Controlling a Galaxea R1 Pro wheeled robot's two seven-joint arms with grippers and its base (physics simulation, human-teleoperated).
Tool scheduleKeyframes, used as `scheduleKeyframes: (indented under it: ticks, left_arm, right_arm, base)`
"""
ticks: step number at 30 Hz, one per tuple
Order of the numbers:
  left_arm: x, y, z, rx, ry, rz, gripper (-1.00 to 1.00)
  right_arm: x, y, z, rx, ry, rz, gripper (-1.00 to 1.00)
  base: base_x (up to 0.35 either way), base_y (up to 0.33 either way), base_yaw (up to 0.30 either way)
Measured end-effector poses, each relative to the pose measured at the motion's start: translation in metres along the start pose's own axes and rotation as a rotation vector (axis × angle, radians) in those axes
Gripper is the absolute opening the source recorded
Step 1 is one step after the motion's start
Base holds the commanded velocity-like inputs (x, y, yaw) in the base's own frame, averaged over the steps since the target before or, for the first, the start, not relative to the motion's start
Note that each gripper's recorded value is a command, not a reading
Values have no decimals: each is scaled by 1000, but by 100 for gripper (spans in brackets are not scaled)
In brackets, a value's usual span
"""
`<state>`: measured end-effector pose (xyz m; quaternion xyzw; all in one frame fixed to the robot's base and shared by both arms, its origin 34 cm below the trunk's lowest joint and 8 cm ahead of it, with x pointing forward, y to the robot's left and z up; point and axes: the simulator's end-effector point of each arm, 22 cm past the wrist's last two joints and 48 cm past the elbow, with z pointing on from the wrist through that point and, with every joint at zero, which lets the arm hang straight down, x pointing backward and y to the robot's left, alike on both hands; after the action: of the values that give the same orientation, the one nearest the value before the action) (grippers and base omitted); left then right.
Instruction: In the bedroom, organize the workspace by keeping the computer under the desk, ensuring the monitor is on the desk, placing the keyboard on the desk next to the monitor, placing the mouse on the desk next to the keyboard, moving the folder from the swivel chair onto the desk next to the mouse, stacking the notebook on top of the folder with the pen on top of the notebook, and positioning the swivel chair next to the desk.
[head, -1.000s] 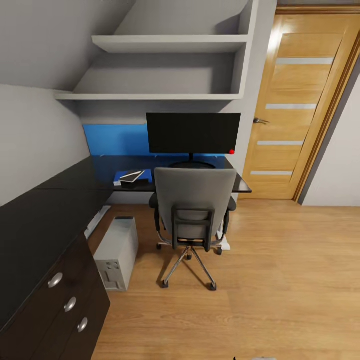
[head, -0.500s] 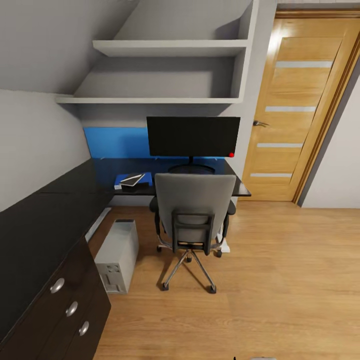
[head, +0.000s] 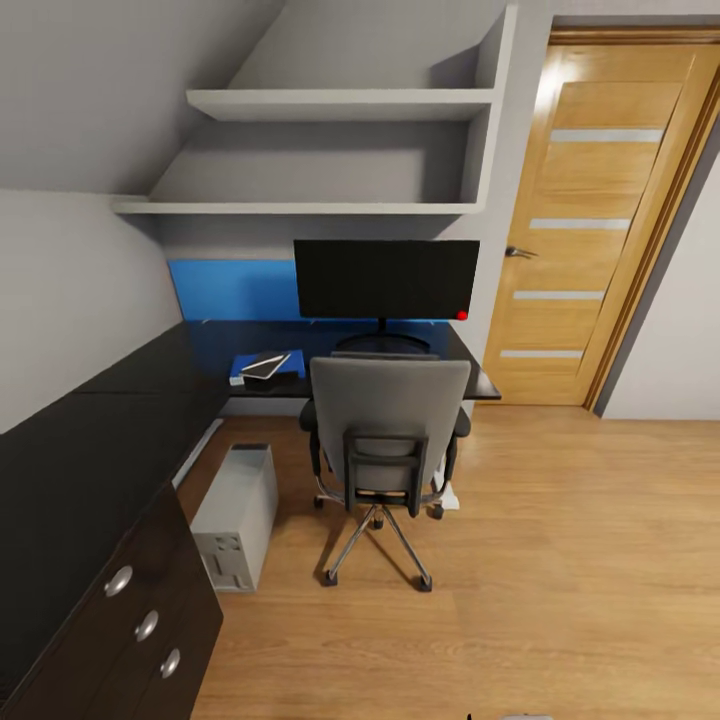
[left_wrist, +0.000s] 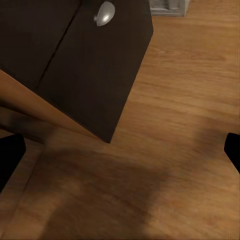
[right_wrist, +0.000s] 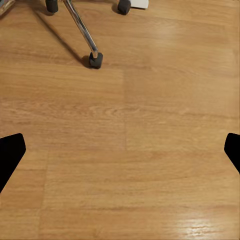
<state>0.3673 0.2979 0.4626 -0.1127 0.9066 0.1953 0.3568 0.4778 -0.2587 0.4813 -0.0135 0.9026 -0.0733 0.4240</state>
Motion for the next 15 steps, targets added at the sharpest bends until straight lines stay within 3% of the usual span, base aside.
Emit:
scheduleKeyframes:
  ticks: [11,15]
  left_arm:
    - [0,6,-12,3,70,45,100]
    - [-6,30,-8,-24,67,62,100]
  right_arm:
    - [-16,-3,-11,0,1,0,100]
    - [-22,-4,-15,0,1,0,100]
  base:
    - [0,0,0]
    - [0,0,0]
